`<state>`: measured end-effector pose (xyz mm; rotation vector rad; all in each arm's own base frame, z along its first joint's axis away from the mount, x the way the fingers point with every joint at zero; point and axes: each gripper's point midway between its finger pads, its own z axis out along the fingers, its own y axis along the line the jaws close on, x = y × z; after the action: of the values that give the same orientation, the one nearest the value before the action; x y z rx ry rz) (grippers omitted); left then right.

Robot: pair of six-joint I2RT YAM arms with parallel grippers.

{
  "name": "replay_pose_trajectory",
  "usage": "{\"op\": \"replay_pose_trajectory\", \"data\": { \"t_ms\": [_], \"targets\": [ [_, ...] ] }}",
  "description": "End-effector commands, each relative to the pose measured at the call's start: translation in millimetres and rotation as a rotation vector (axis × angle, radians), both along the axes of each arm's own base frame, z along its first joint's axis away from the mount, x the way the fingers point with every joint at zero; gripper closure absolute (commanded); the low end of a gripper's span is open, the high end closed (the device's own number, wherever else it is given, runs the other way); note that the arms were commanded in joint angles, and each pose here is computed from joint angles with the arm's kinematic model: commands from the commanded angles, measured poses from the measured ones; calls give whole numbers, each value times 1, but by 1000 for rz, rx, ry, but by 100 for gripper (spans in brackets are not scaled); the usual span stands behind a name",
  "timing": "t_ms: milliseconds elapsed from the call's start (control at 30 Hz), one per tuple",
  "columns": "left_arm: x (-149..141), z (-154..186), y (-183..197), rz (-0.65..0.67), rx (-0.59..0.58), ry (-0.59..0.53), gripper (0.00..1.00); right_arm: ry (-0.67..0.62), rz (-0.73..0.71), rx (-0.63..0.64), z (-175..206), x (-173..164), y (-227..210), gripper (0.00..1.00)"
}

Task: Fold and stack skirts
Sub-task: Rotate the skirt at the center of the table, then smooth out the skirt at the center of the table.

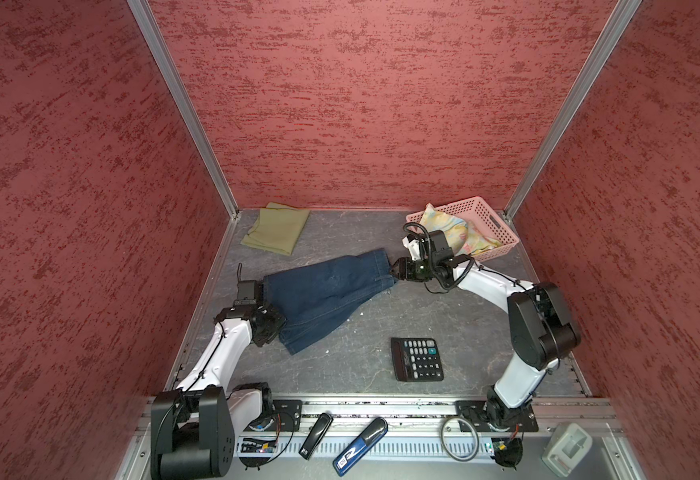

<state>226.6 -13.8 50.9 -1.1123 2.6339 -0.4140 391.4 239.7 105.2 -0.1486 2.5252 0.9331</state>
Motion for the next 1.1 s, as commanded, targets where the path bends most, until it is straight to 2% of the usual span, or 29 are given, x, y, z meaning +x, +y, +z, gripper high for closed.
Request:
{"op": "replay_pose_trajectory", "data": {
  "t_ms": [0, 100, 233, 467, 800, 1067],
  "targets": [
    [3, 5, 7, -14, 67, 26, 52, -5, 17, -16, -2, 4, 0, 48],
    [2, 8, 13, -8, 117, 53, 48, 5, 22, -38, -9, 2, -3, 49],
    [-5, 4, 21, 27, 160, 93, 44, 25, 32, -4, -15, 0, 5, 51],
    [-13, -5, 27, 60, 186, 122, 39, 32, 44, 30, -16, -3, 14, 53],
    [-18, -18, 8, 76, 42, 95, 37, 35, 43, 64, -14, -10, 17, 61],
    [-23, -23, 5, 82, 13, 82, 37, 48, 78, 48, -26, -19, 24, 61]
  ]
}}
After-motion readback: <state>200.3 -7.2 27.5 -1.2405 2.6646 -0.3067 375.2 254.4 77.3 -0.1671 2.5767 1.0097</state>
